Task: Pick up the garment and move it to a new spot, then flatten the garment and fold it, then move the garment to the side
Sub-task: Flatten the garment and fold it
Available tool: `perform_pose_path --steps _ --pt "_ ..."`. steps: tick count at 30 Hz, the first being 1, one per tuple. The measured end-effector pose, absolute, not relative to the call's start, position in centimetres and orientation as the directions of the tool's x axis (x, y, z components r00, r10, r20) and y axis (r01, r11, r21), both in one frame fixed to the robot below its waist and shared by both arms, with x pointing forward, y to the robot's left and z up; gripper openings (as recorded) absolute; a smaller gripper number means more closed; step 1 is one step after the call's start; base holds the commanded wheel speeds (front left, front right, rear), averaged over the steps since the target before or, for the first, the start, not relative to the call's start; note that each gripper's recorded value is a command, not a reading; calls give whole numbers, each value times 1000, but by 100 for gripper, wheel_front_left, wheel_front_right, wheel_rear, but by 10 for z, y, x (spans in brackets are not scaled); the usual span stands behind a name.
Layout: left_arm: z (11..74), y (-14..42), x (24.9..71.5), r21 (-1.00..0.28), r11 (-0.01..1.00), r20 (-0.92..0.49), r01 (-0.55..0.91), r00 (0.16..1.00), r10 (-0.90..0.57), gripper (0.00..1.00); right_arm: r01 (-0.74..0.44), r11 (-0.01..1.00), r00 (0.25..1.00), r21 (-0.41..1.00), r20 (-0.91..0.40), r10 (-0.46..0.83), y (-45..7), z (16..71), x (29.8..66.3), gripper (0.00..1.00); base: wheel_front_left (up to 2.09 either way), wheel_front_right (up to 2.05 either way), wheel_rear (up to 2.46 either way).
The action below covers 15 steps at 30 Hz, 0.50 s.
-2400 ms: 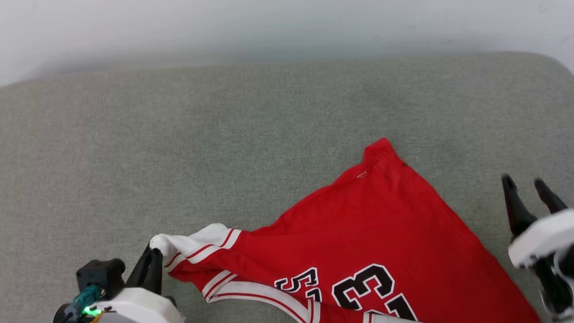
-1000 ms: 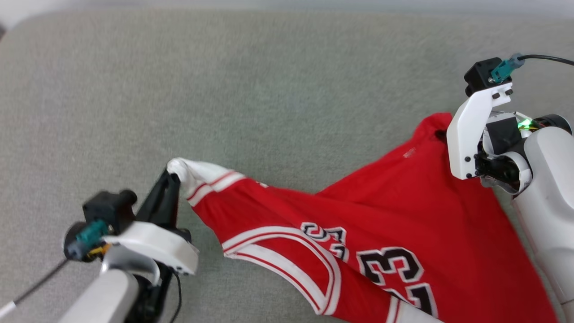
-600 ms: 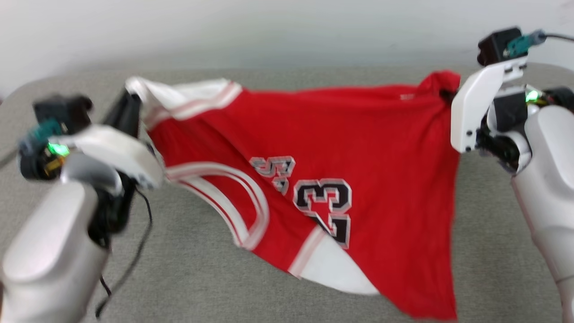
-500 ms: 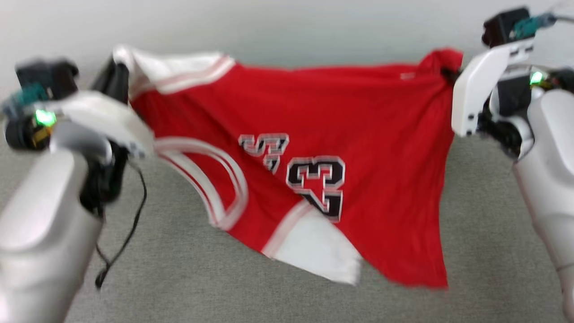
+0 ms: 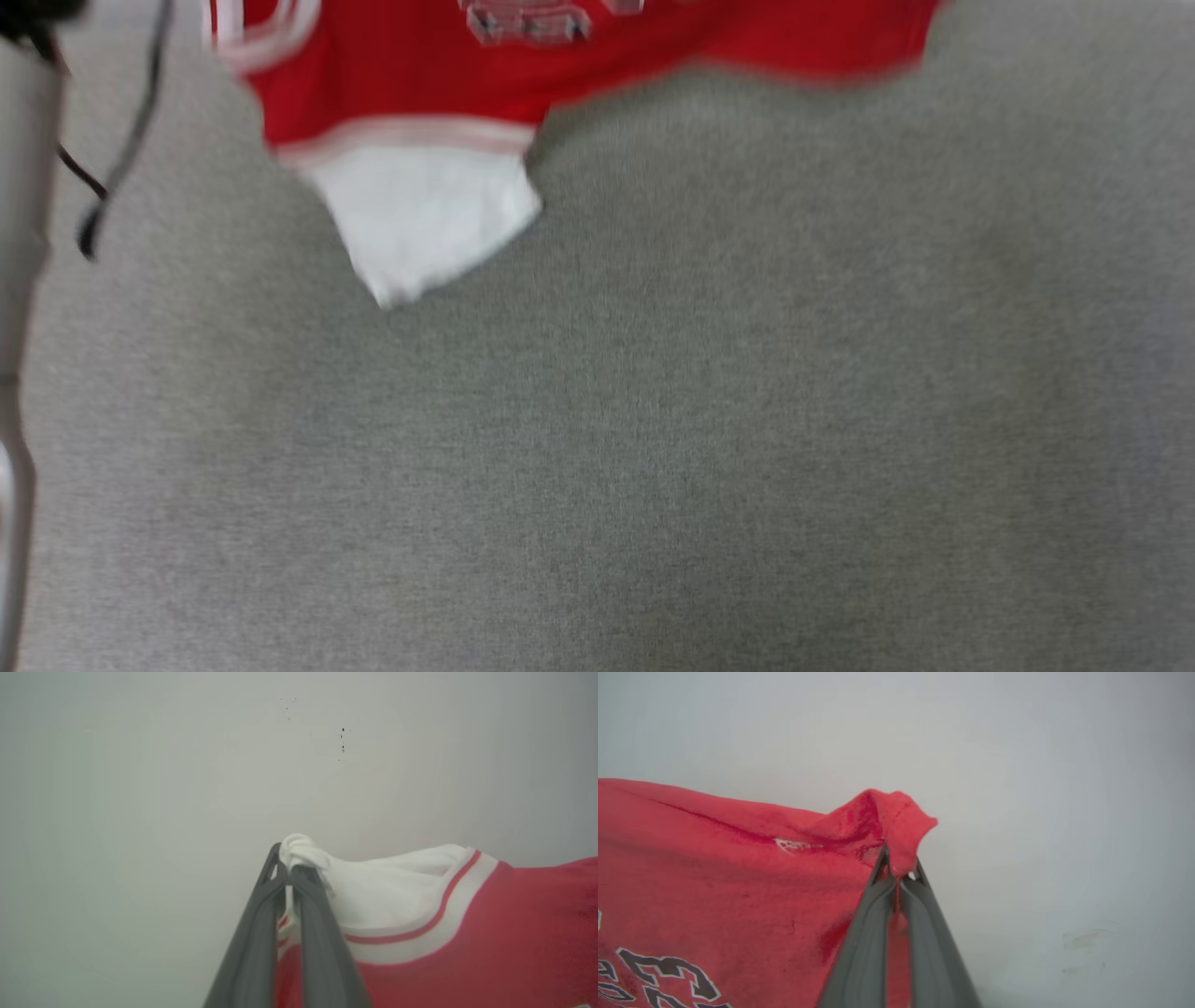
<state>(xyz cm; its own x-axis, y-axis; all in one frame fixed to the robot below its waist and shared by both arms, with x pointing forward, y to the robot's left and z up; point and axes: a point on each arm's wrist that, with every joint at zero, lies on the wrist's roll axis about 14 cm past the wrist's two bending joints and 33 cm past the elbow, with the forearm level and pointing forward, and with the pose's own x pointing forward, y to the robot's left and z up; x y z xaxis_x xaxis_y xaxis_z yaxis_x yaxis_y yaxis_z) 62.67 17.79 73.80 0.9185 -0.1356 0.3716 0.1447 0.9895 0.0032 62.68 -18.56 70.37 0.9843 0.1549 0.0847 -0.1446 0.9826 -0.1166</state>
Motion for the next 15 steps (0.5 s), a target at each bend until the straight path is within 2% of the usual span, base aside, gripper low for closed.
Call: perform_pose_path --steps 7,15 --pt "747 170 671 71 987 445 147 881 -163 0 -121 983 966 -139 210 148 -186 724 671 0 0 0 0" --pt "704 167 717 54 987 416 154 895 -163 0 -143 979 970 -145 174 167 -176 677 715 0 0 0 0"
